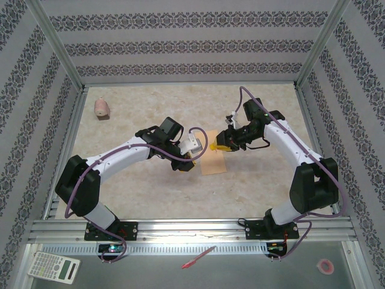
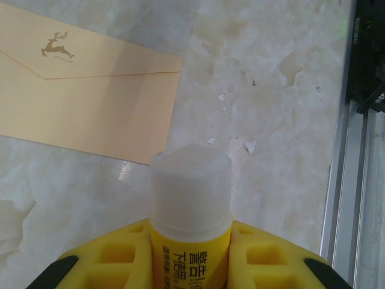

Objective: Place the letter into the envelope and seal it

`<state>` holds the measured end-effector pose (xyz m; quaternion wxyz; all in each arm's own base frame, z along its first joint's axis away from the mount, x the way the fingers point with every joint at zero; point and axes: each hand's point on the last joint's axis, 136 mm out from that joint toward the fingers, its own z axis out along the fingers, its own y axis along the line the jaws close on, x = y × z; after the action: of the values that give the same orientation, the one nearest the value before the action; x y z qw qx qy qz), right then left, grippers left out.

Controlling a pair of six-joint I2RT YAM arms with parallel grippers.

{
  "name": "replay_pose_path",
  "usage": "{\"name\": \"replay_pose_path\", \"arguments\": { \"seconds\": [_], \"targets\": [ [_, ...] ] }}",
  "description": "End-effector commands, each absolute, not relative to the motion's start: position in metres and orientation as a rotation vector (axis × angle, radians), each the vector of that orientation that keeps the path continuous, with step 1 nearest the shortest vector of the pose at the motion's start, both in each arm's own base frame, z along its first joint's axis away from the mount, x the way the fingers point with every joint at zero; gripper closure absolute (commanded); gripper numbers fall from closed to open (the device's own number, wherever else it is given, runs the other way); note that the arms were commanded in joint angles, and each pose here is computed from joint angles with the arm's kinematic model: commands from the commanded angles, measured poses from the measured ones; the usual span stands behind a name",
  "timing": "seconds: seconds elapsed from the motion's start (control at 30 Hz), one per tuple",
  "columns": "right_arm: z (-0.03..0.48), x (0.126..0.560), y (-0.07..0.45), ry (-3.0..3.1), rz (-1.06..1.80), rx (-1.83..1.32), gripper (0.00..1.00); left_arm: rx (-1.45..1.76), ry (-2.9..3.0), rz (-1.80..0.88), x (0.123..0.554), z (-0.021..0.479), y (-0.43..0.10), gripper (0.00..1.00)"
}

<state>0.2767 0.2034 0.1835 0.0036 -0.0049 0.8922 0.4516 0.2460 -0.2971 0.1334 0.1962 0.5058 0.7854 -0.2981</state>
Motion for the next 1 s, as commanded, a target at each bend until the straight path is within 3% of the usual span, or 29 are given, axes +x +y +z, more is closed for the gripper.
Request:
{"name": "replay_pose_path", "arguments": {
  "seconds": [0.0, 0.37, 0.97],
  "targets": [
    [0.204, 0.269, 0.211, 2.709, 1.593, -0.089, 0.79, 1.487, 2.150, -0.872, 0.239, 0.142, -0.304, 1.00],
    [0.204, 0.252, 0.223, 2.706, 1.759, -0.114, 0.79, 1.488, 2.148, -0.878, 0.244, 0.145, -0.309, 1.00],
    [0.188, 0.236, 0.237, 2.773, 1.776, -0.150, 0.79, 1.483, 2.127, -0.905, 0.247, 0.154, -0.315, 1.00]
  ]
}}
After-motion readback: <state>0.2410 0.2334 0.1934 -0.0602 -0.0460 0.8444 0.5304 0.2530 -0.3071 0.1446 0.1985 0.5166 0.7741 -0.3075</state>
